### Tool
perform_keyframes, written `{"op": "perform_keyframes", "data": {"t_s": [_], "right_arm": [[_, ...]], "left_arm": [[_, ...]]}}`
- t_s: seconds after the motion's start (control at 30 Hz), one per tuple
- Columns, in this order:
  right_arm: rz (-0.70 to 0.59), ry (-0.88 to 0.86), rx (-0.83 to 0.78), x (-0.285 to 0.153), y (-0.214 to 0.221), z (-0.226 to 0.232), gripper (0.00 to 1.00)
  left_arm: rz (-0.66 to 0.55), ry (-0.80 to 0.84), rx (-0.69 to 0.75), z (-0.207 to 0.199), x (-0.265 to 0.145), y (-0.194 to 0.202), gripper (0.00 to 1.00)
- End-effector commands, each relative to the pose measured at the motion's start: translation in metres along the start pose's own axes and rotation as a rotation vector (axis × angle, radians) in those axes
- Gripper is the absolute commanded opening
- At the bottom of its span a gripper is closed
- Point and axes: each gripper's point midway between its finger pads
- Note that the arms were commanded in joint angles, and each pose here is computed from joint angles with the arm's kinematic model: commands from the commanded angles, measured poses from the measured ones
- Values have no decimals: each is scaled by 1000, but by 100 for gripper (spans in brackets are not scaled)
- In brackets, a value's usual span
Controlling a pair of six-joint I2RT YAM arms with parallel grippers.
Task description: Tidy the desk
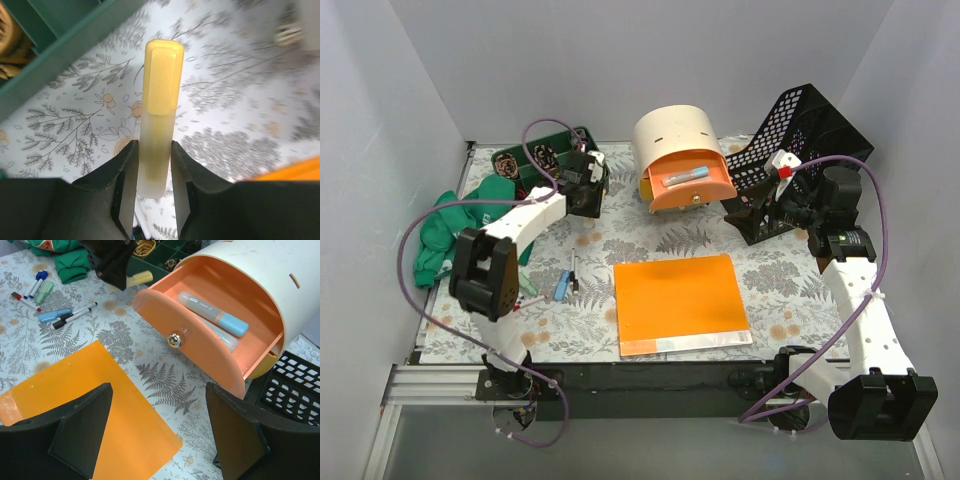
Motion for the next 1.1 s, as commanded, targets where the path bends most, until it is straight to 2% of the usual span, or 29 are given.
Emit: {"op": "perform_keyframes", "data": {"t_s": [0.0,0.2,0.33,0.5,0.67,0.7,0.83,0.97,1.0,1.07], "right_arm": [[-30,-9,-34,-2,-8,2,84],[-30,-12,-39,-2,-7,3,84],[-32,-16,-42,-2,-7,4,84],[-31,-16,-45,-3,-6,5,84],[-33,-18,-54,-2,-8,5,84],[-35,-16,-58,-3,-8,5,84],[-30,-12,-60,-3,-7,4,84],[-29,-12,-61,-3,-8,4,84],[-29,-12,-62,-3,-7,4,84],[-27,-13,-61,-3,-7,4,84]], "left_arm": [[-283,179,44,-26,-83,-59,3],[-493,381,191,-70,-160,-104,2],[-580,471,301,-109,-193,-126,2],[-574,519,402,-157,-186,-134,3],[-593,569,437,-195,-183,-148,4],[-569,567,443,-200,-169,-145,5],[-555,586,449,-218,-158,-147,7],[-548,597,449,-231,-154,-145,21],[-546,596,447,-232,-152,-144,29],[-544,585,437,-232,-150,-144,36]]}}
Point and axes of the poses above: each gripper's point midway between its finger pads, its own x axis out along the fingers, its own z axis along the line the jaws close on, y = z × x, and after that the axes turned 5 degrees about -x, right-handed
